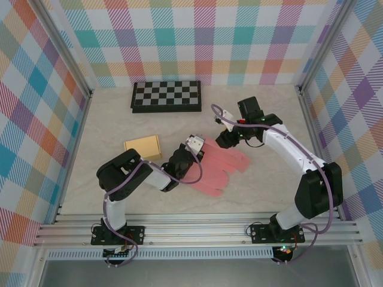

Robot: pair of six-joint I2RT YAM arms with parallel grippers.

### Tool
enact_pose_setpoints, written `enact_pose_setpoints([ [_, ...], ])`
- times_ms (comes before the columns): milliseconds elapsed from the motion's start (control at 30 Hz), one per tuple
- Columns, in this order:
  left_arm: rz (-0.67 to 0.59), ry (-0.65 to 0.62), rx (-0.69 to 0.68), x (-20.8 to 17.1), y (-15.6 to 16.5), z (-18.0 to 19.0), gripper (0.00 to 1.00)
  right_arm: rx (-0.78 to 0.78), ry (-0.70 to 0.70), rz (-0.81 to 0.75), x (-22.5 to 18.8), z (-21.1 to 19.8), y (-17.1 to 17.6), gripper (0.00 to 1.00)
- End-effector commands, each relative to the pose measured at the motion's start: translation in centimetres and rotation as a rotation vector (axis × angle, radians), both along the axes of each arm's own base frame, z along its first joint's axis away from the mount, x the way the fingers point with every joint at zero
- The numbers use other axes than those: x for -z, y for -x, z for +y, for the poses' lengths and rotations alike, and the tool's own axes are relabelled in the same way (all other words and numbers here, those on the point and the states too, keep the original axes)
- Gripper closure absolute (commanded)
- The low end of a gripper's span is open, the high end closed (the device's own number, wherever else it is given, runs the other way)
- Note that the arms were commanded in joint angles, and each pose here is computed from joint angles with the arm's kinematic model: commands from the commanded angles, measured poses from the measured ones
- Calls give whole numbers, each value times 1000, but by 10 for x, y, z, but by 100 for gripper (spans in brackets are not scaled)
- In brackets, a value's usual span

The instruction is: Fold the paper box

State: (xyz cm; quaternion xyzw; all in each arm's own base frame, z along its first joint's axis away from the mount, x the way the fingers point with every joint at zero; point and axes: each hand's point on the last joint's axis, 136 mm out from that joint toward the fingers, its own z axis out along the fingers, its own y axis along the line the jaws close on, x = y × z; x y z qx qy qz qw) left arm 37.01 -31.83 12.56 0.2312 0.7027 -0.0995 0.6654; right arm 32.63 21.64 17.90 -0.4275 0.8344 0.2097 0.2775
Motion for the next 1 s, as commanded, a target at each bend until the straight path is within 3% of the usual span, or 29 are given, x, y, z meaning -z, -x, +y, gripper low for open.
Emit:
enact_pose_setpoints([
  [0,-25,64,11,-3,7,-2,100,-6,41,44,25,-5,5,55],
  [467,129,10,145,27,35,-3,88,23,88,166,69,-13,23,59],
  [633,137,17,151,33,42,3,77,12,75,182,71,-8,31,61],
  [667,133,22,140,32,41,5,79,8,75,181,70,-6,33,61],
  [733,114,51,79,26,36,14,100,9,71,176,67,-5,35,61],
  [967,81,100,71,11,24,4,99,19,35,132,34,-1,30,60],
])
